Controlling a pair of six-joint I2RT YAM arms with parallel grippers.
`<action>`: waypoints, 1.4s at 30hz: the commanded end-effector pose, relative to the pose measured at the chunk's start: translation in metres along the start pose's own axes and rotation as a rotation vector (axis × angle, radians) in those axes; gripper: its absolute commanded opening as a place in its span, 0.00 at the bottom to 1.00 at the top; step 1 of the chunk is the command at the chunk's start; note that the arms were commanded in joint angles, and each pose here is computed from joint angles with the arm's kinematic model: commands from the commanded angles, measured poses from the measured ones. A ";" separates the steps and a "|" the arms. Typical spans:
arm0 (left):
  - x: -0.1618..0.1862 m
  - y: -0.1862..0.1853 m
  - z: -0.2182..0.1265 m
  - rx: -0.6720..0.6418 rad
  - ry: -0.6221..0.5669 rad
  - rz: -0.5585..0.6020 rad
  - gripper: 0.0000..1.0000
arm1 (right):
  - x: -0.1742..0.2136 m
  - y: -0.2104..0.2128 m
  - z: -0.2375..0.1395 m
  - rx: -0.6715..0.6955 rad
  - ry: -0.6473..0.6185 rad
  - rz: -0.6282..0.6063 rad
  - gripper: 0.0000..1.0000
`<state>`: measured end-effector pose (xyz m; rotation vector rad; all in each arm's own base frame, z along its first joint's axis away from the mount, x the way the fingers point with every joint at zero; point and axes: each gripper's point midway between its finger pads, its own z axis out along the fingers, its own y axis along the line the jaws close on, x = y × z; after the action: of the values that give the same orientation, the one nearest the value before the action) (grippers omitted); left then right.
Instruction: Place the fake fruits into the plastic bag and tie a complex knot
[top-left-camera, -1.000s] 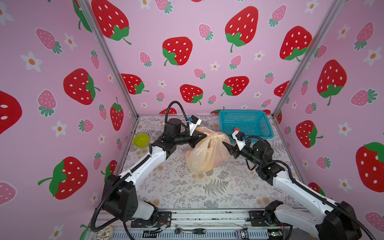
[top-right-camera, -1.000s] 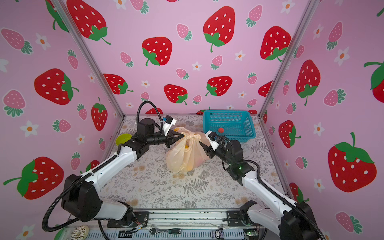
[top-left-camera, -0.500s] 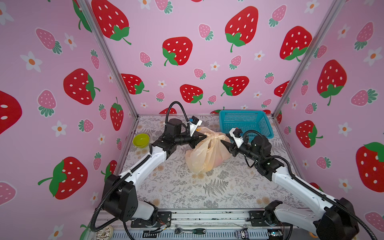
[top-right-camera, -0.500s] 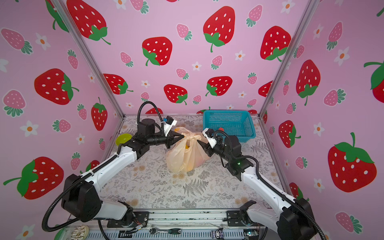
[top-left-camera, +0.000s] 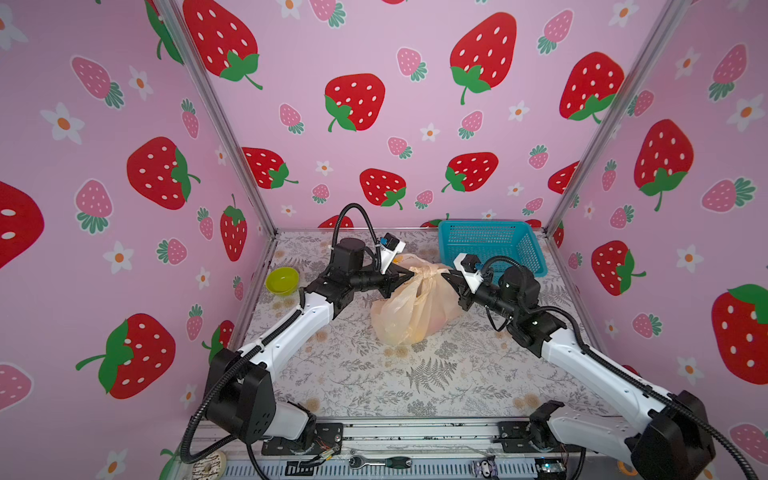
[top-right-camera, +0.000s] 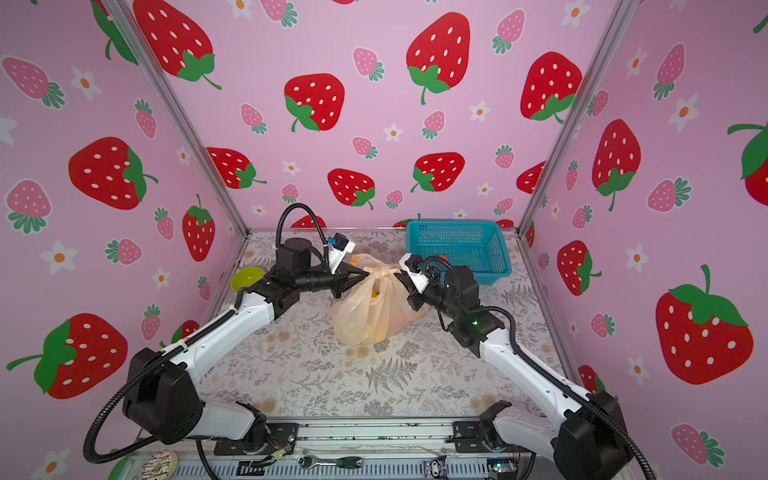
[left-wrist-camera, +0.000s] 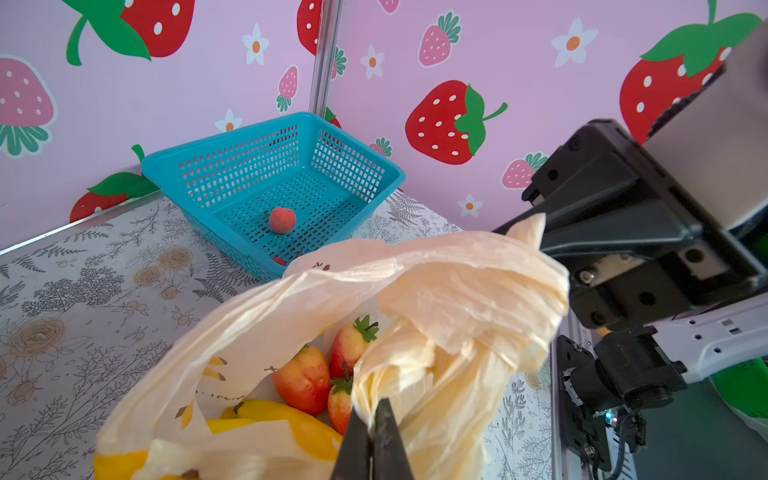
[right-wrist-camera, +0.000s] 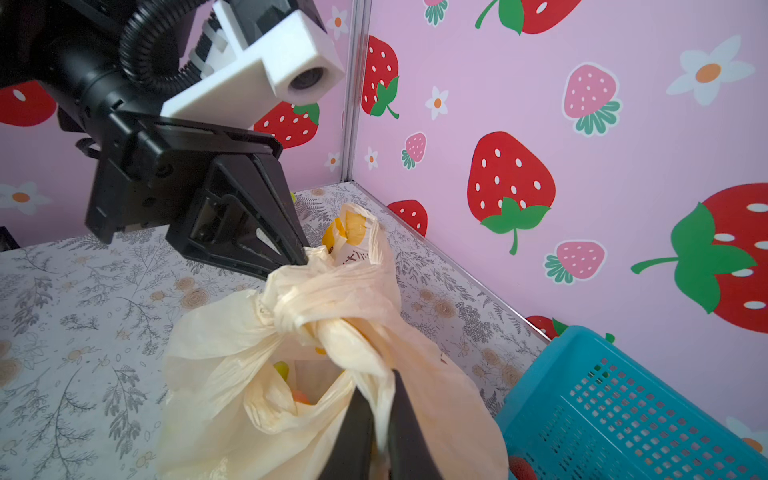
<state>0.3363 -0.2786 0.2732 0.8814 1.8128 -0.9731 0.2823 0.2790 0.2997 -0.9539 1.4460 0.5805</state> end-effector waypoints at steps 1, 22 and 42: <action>-0.016 -0.005 -0.007 -0.017 -0.032 0.048 0.00 | -0.005 -0.003 -0.008 0.036 0.000 -0.001 0.07; -0.024 0.010 -0.021 -0.161 -0.066 0.042 0.00 | 0.037 -0.018 -0.008 0.142 0.189 0.135 0.09; -0.010 0.046 -0.036 -0.388 -0.044 -0.001 0.00 | 0.078 -0.024 -0.016 0.219 0.346 0.210 0.00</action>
<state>0.3564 -0.2468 0.2746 0.6999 1.8705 -0.7086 0.2964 0.2468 0.2419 -0.7979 1.8133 0.4624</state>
